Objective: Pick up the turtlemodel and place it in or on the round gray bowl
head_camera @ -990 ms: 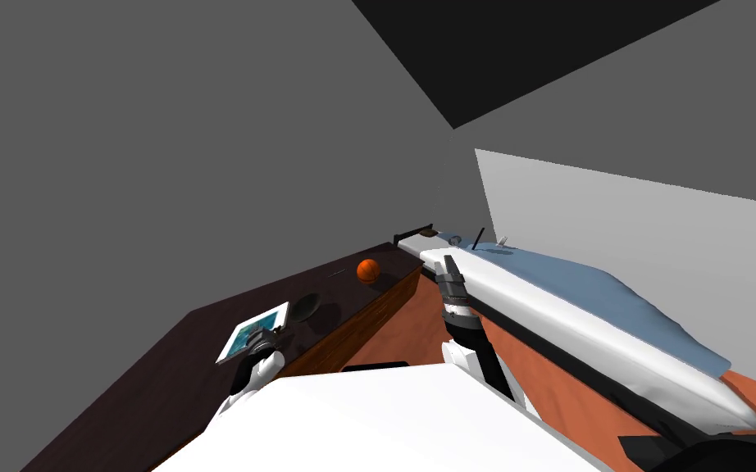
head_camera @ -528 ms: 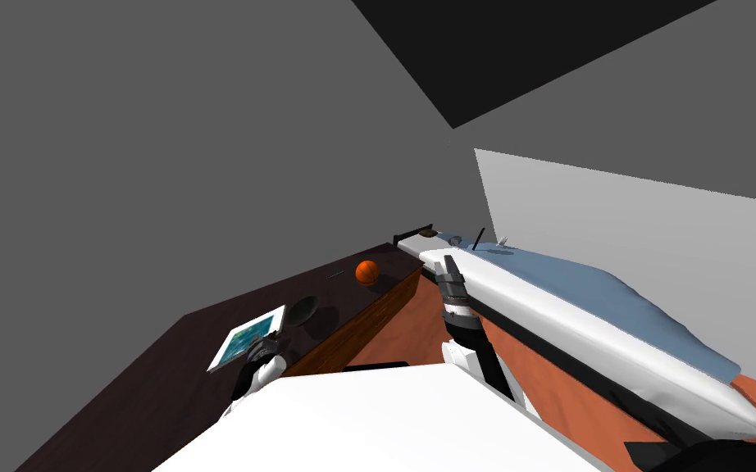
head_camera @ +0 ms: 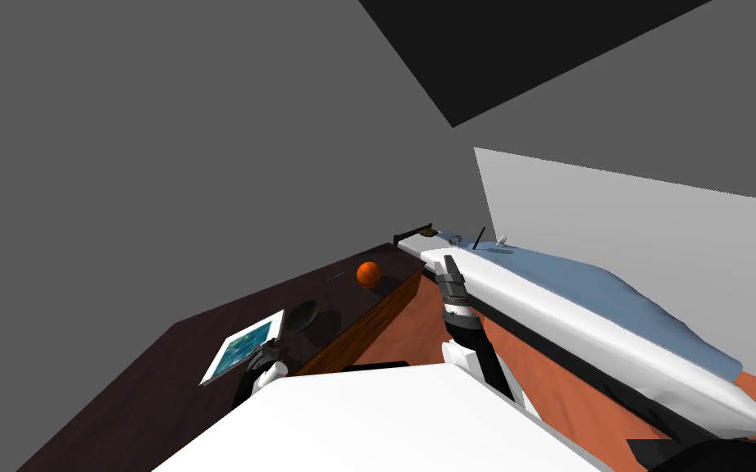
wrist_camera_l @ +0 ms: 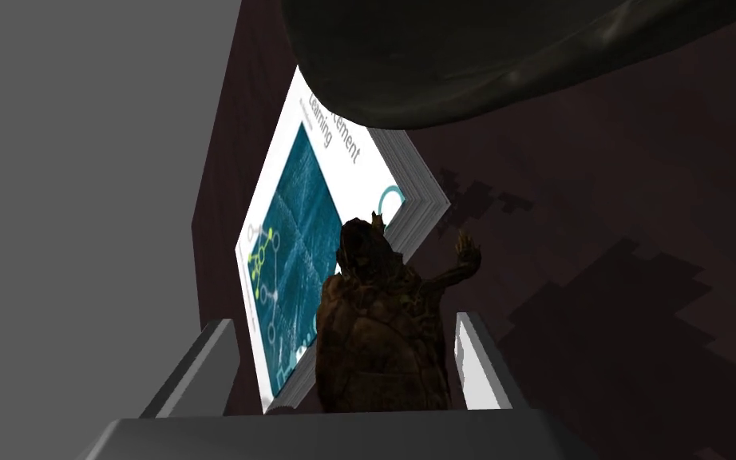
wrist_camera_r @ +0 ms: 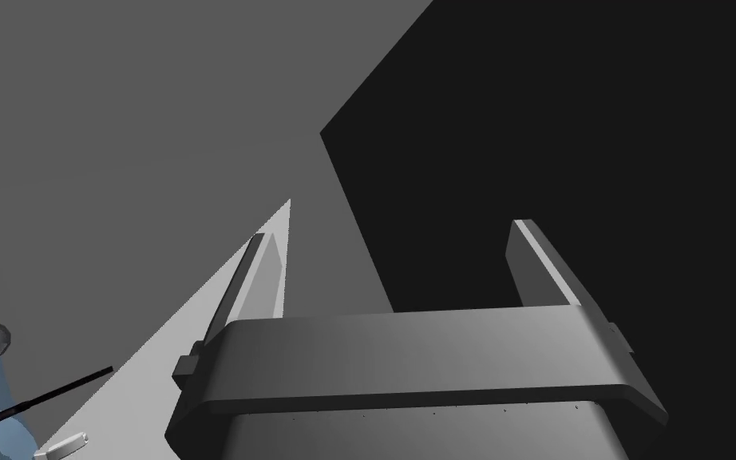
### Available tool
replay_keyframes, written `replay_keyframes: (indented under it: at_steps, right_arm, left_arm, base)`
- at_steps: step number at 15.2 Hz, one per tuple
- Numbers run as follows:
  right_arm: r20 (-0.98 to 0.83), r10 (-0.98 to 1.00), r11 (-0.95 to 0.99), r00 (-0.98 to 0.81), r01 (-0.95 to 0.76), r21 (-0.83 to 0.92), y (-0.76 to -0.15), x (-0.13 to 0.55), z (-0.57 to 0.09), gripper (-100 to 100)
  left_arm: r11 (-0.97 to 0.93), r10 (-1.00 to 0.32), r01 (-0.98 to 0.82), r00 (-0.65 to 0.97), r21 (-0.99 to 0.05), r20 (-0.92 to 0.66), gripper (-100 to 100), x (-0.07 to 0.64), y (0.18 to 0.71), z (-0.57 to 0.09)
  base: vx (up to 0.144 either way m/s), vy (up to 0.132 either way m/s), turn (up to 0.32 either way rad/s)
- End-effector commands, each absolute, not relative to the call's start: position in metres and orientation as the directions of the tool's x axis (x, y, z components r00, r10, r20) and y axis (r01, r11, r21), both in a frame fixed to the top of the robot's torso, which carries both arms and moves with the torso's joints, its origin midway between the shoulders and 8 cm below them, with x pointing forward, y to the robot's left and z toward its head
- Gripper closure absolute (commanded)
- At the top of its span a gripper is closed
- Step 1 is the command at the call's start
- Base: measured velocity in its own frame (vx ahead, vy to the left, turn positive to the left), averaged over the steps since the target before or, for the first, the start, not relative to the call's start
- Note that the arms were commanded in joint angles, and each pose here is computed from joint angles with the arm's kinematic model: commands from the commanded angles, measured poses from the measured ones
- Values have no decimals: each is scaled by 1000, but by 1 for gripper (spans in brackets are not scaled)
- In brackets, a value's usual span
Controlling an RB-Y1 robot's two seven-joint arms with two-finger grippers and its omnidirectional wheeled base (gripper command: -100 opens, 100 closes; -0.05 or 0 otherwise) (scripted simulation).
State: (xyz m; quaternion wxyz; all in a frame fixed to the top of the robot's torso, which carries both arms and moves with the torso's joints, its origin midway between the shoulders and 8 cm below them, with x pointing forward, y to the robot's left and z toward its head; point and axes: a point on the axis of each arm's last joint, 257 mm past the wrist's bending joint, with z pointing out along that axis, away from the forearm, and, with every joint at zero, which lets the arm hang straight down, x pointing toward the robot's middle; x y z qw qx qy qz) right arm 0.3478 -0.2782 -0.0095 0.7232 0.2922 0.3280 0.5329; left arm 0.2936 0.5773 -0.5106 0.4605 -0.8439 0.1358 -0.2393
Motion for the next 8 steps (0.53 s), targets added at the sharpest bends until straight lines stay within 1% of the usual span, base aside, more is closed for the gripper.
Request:
replay_keyframes:
  at_steps: [1,4,6,7,8]
  right_arm:
    - [-163,962,261,217,-579,772,-278,348,-10,0]
    - [-163,962,261,217,-579,772,-278,348,-9,0]
    - [-163,962,261,217,-579,772,-278,348,-10,0]
    - [-163,963,261,217,-579,772,-278,348,-9,0]
    - [-163,963,261,217,-579,772,-278,348,-9,0]
  left_arm:
    - [-539,-450,-9,849,-842,279,100,294,577,-511]
    - [-540,-450,-10,849,-841,279,100,294,576,-511]
    - [-539,-453,-12,847,-842,278,100,295,578,-510]
    - [-515,-455,22,840,-857,295,-100,305,596,-491]
    - [-515,-455,22,840,-857,295,-100,305,596,-491]
  base:
    - [-8,-4,-13]
    - [0,2,2]
    - [-15,-45,98]
    - [-73,-47,0]
    - [-142,-72,1]
